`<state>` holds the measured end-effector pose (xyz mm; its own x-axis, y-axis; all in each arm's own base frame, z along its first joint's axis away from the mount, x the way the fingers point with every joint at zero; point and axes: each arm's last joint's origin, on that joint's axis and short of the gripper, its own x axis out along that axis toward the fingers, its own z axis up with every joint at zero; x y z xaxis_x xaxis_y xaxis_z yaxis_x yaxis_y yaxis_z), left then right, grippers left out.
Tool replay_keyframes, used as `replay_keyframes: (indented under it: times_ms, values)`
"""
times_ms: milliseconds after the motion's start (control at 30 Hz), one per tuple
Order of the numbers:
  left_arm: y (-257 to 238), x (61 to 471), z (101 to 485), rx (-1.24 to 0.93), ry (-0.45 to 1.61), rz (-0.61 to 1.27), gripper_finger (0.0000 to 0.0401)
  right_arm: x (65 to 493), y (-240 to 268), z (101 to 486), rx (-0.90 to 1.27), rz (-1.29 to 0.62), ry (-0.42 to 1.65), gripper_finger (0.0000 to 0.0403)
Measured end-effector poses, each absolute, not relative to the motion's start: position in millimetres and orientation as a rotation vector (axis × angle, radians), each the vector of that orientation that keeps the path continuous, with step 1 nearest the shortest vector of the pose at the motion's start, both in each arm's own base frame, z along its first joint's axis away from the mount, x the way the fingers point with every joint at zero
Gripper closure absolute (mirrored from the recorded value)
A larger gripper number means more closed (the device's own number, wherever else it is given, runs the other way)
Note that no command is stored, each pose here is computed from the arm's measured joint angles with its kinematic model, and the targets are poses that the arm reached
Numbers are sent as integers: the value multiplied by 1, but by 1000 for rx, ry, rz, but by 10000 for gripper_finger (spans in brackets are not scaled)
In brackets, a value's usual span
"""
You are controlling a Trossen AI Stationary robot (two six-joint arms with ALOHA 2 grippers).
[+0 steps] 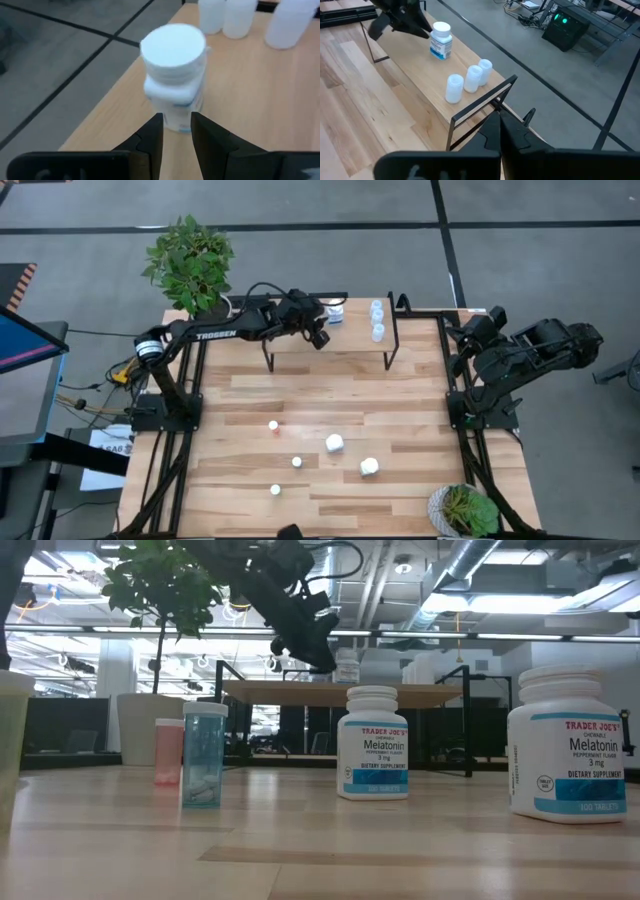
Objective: Pick and place medicine bottles onto shelf by color
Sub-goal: Put the top white medicine bottle on the shelf
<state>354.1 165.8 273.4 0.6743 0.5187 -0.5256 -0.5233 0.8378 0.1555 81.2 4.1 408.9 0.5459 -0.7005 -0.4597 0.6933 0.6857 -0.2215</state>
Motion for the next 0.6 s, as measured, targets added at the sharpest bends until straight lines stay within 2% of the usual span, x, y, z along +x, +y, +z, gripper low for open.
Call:
replay_keyframes:
  times_ms: [600]
  values:
    - [174, 360, 271, 34, 537, 624, 312, 81, 4, 409, 6, -821, 554, 392]
